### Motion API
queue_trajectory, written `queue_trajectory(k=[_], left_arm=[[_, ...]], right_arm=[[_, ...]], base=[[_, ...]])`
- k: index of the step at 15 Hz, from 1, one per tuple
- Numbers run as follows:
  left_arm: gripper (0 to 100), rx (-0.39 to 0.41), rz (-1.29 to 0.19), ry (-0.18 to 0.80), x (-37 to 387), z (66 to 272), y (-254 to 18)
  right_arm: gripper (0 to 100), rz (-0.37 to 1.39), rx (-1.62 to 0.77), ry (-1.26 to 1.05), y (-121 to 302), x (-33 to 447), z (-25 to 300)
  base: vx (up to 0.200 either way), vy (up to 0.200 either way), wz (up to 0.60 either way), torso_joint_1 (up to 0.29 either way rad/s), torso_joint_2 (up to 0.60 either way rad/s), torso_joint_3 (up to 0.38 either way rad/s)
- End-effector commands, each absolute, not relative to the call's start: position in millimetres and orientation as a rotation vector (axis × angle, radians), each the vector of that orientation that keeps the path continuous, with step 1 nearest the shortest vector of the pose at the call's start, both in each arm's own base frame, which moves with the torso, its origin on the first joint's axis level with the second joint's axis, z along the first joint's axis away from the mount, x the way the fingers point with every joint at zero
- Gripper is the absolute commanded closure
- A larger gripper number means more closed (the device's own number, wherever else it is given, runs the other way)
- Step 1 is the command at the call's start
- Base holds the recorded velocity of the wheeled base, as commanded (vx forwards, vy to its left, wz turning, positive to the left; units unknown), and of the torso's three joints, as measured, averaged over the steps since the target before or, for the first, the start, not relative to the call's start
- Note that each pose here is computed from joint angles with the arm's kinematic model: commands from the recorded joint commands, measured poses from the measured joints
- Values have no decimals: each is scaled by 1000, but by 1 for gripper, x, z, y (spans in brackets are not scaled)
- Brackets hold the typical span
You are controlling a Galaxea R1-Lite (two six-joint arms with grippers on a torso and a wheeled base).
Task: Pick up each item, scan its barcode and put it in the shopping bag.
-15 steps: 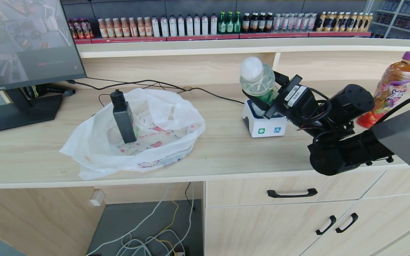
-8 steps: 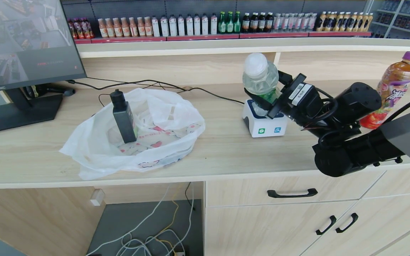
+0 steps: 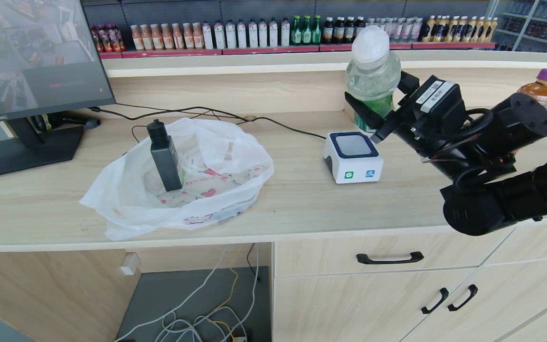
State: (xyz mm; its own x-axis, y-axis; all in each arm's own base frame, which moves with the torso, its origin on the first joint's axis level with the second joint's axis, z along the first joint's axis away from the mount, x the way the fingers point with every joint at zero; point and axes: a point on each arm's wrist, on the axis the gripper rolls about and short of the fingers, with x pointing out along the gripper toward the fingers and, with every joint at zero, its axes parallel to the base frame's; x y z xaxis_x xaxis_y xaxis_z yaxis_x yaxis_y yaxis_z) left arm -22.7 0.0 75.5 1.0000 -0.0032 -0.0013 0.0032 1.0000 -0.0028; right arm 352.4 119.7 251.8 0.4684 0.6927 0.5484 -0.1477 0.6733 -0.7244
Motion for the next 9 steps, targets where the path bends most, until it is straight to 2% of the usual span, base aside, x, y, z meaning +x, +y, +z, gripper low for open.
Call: queue_trajectory(k=[1,4,9], left_arm=[[0,-3,-3,2,-23,76,0],[0,-3,-3,2,-23,76,0],[0,-3,-2,2,-23,76,0]], right_arm=[[100,530,-623,-934,114,325,263],[100,479,-534,-825,105,296,258],[100,520,-354,-744,101,279,256]], base=[[0,0,0,0,0,0],[0,0,0,0,0,0],[0,0,0,0,0,0]])
